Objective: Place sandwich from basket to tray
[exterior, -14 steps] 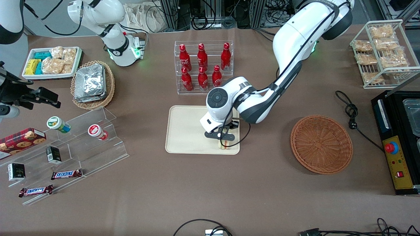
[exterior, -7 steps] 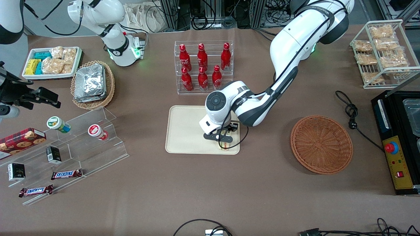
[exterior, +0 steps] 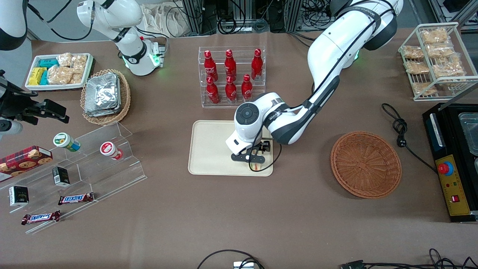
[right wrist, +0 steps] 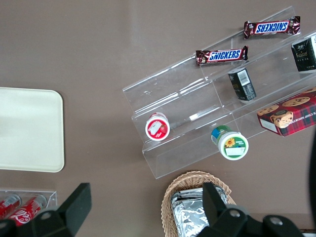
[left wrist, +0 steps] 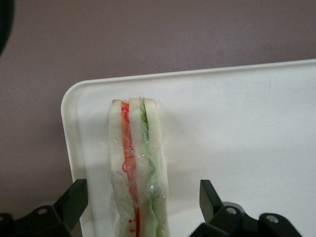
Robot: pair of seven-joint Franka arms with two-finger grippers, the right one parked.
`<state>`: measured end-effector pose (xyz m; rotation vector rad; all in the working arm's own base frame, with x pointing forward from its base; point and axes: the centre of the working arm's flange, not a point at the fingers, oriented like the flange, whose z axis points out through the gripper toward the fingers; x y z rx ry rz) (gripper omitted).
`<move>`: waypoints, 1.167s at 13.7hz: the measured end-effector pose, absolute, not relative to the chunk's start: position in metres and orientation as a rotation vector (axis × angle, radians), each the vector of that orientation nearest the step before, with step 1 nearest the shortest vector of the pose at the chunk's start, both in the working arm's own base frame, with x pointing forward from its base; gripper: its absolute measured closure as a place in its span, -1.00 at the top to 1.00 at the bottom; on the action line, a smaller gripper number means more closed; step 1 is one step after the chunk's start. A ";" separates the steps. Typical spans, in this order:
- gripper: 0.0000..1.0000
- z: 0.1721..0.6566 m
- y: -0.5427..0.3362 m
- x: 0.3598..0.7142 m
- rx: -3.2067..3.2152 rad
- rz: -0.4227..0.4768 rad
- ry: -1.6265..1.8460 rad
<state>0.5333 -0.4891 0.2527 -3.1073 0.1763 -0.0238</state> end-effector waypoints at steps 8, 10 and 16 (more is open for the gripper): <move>1.00 0.455 -0.352 0.590 -3.090 -0.284 -0.170; 1.00 0.476 -0.300 0.590 -3.059 -0.260 -0.176; 1.00 0.533 -0.157 0.590 -3.083 -0.179 -0.113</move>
